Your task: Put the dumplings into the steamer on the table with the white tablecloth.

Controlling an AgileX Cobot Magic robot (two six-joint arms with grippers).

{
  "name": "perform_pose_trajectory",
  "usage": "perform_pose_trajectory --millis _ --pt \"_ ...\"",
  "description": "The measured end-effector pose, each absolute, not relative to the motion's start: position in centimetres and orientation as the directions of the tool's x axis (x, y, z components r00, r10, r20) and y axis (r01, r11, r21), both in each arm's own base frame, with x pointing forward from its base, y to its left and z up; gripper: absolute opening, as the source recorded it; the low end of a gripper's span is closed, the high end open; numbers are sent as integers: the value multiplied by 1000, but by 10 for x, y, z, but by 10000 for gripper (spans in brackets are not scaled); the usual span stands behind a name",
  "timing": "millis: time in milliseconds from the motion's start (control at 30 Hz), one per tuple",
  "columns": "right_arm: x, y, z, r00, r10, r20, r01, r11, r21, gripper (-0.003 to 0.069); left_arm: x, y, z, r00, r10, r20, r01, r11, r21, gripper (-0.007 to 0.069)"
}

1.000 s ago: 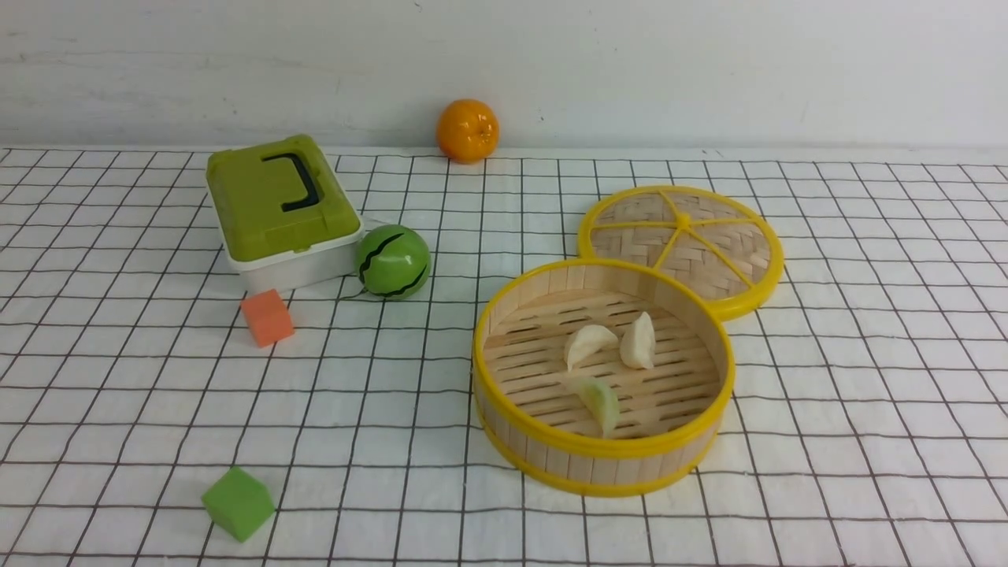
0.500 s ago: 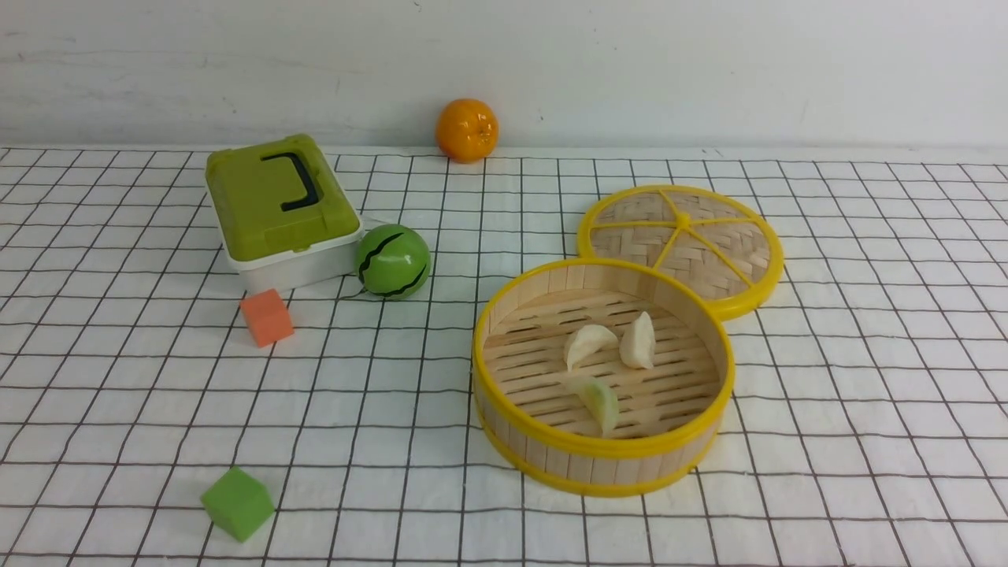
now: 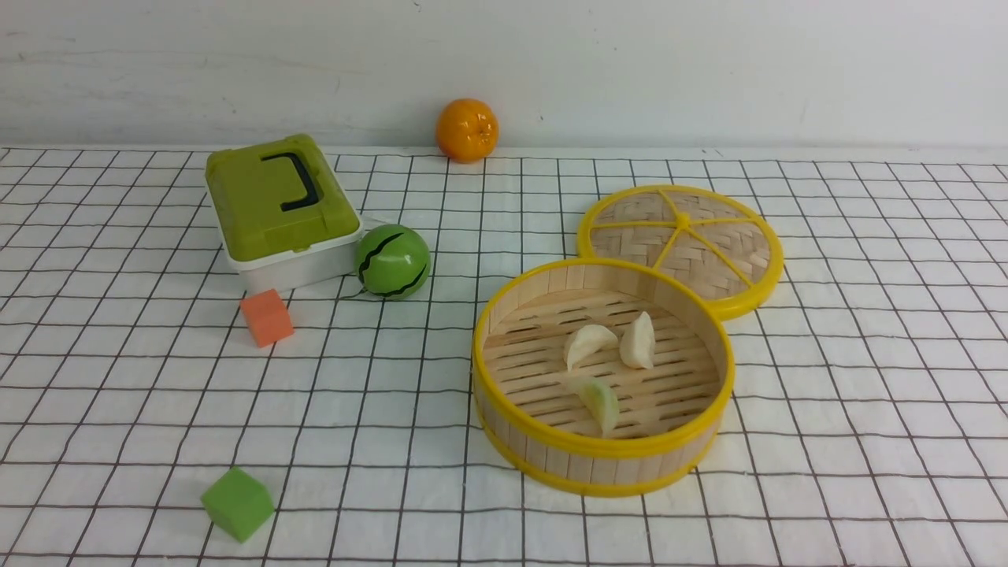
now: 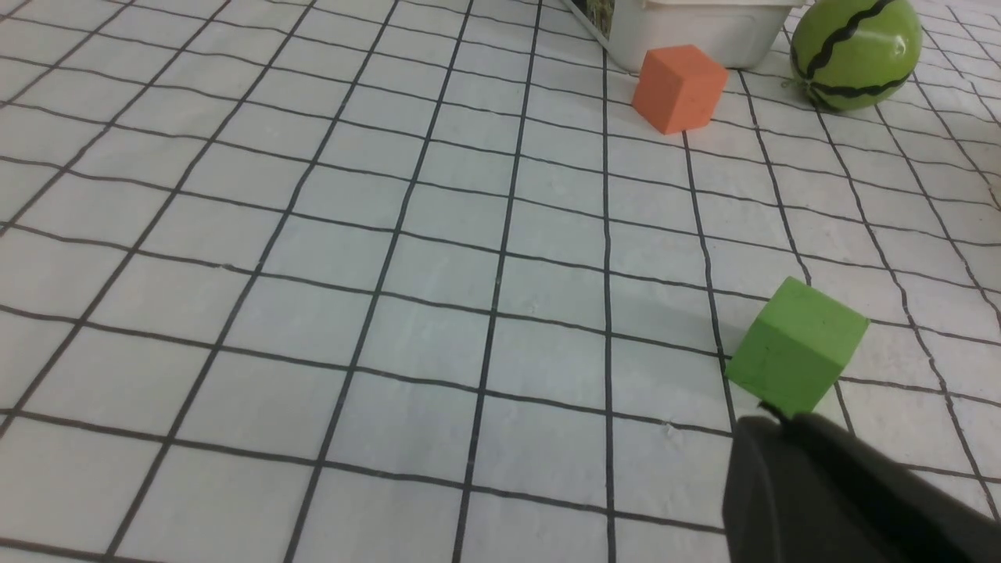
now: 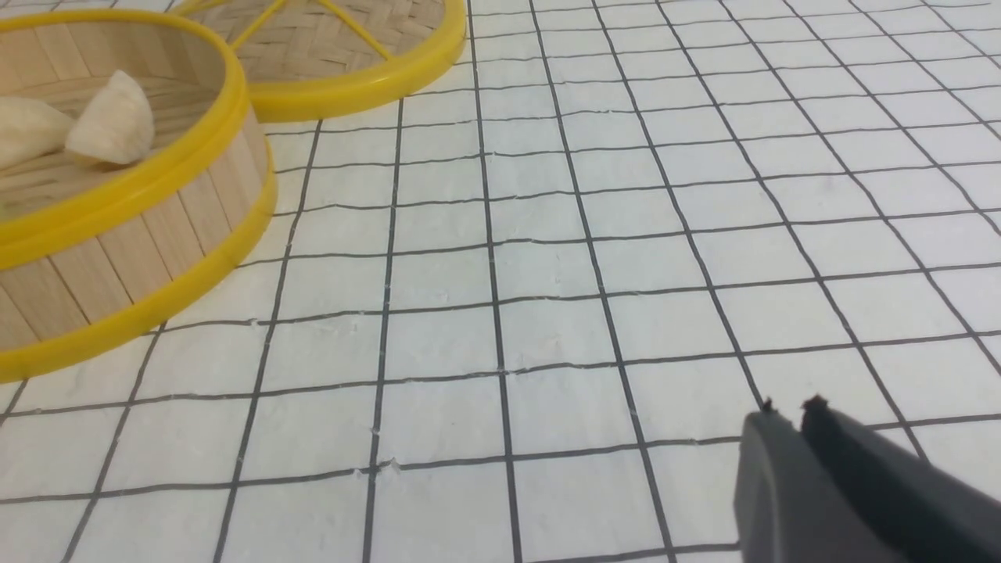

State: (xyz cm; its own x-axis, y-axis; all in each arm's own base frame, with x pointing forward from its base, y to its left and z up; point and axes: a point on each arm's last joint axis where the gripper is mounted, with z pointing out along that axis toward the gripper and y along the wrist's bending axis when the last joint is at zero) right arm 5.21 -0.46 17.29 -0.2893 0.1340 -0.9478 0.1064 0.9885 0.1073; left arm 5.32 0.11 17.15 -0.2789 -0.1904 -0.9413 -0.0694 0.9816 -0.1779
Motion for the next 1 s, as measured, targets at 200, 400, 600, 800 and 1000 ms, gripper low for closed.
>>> perform_pose_trajectory --millis 200,400,600,800,1000 --pt "52 -5 173 -289 134 -948 106 989 107 56 53 1 171 -279 -190 -941 -69 982 -178 -12" --pt "52 -5 173 -289 134 -948 106 989 107 64 53 1 171 -279 -190 -941 -69 982 -178 -12" --pt "52 -5 173 -289 134 -948 106 989 107 75 53 1 171 -279 -190 -941 -69 982 -178 -11" --pt "52 -5 173 -289 134 -948 106 989 107 83 53 1 171 -279 -190 -941 -69 982 -178 -7" --pt "52 -5 173 -289 134 -948 106 989 107 90 53 1 171 -279 -190 -941 -69 982 -178 0"
